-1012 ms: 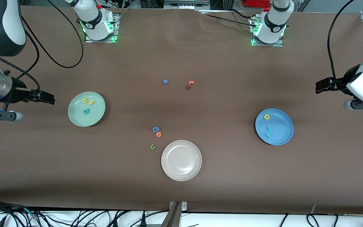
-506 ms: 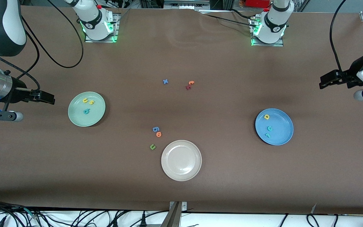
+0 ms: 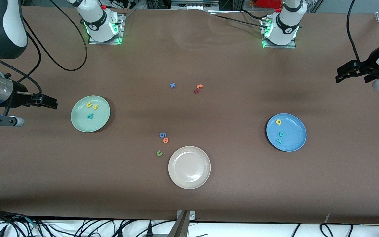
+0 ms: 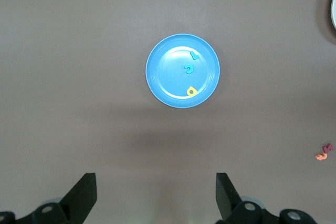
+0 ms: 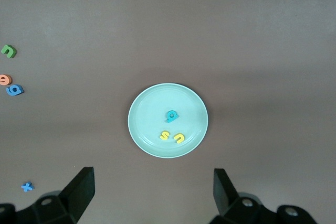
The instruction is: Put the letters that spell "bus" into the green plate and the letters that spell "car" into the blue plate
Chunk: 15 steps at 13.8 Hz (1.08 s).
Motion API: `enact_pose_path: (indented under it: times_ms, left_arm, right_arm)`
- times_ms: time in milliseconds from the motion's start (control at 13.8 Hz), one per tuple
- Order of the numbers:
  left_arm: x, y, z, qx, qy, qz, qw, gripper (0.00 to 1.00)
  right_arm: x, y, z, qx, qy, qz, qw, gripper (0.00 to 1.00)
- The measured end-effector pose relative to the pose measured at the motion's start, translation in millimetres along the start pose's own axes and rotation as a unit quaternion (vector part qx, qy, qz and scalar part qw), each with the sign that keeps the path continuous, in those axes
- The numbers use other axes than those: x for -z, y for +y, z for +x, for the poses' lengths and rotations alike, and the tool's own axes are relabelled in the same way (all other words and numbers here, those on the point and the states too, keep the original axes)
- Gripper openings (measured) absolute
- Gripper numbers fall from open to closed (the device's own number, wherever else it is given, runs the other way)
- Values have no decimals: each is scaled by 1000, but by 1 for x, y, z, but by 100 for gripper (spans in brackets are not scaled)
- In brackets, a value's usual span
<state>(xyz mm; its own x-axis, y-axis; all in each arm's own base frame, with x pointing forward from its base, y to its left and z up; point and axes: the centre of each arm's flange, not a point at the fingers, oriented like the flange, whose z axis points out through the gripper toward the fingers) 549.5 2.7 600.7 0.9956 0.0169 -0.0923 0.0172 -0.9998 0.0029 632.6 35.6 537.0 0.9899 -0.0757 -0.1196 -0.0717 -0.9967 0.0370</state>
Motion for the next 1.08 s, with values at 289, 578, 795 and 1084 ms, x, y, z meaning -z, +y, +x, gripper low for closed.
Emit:
enact_pose_path:
  times_ms: [289,578,795,1084]
  left_arm:
    - [-4,0,2,-1,-4,0,1000,100]
    - [-9,4,5,-5,-9,1,1000,100]
    - [-11,4,6,-5,-11,1,1000,100]
    - [-11,4,6,-5,-11,1,1000,100]
  right_arm:
    - [0,0,0,0,0,0,1000,100]
    - [0,0,0,0,0,0,1000,100]
    - [0,0,0,0,0,0,1000,100]
    - [0,0,0,0,0,0,1000,100]
